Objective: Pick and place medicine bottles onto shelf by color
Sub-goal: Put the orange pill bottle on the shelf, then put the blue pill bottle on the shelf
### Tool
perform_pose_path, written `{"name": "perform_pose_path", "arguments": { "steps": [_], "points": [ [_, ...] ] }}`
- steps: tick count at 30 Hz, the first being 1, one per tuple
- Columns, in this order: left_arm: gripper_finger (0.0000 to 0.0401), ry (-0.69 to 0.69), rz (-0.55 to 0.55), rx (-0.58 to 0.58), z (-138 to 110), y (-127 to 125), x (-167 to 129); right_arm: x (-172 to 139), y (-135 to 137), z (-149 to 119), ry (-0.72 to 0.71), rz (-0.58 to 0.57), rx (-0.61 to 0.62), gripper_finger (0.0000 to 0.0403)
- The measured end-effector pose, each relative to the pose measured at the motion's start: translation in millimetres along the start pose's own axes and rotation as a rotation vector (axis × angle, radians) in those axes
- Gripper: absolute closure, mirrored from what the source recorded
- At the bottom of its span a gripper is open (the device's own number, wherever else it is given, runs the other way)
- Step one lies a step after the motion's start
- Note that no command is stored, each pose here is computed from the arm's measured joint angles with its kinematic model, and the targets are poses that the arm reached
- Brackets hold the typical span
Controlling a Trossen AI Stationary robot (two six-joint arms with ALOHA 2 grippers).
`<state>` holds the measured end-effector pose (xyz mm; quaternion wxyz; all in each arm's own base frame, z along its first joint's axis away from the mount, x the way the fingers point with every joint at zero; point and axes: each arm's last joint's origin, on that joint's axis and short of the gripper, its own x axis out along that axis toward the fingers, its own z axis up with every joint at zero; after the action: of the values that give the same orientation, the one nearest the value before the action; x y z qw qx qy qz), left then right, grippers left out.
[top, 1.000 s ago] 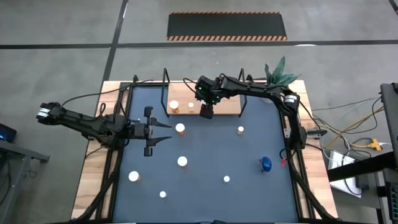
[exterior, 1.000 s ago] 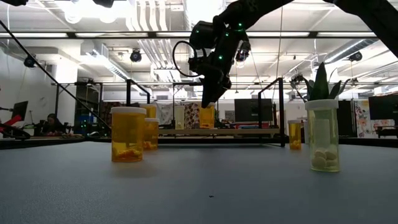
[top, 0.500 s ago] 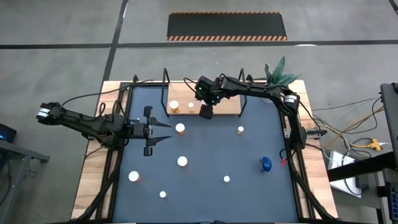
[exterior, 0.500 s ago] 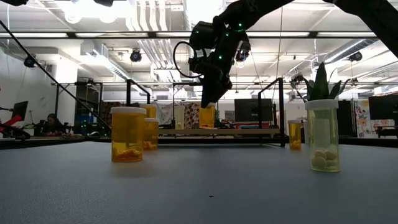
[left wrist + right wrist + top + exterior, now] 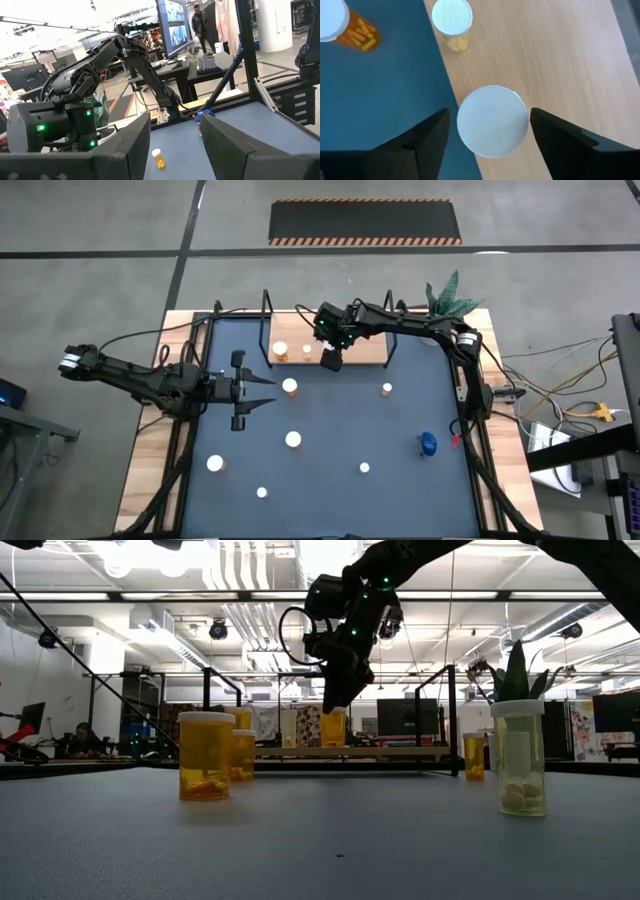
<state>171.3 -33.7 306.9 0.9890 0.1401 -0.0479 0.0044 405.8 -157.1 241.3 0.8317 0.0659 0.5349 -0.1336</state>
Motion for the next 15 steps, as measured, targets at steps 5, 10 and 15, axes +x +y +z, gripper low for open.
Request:
{"name": "perform_pose_path", "arguments": {
  "steps": [5,10,15],
  "points": [
    [0.0244,0.000,0.000,0.000,0,0,0,-1,0,0,0.001,0.000,0.000,0.0121],
    [0.0244,0.001,0.000,0.000,0,0,0,-20,1,-1,-0.013,0.000,0.014,0.0122],
    [0.0244,0.000,0.000,0.001,0,0,0,-49,14,-5,-0.025,0.014,0.032,0.0132]
  ]
}}
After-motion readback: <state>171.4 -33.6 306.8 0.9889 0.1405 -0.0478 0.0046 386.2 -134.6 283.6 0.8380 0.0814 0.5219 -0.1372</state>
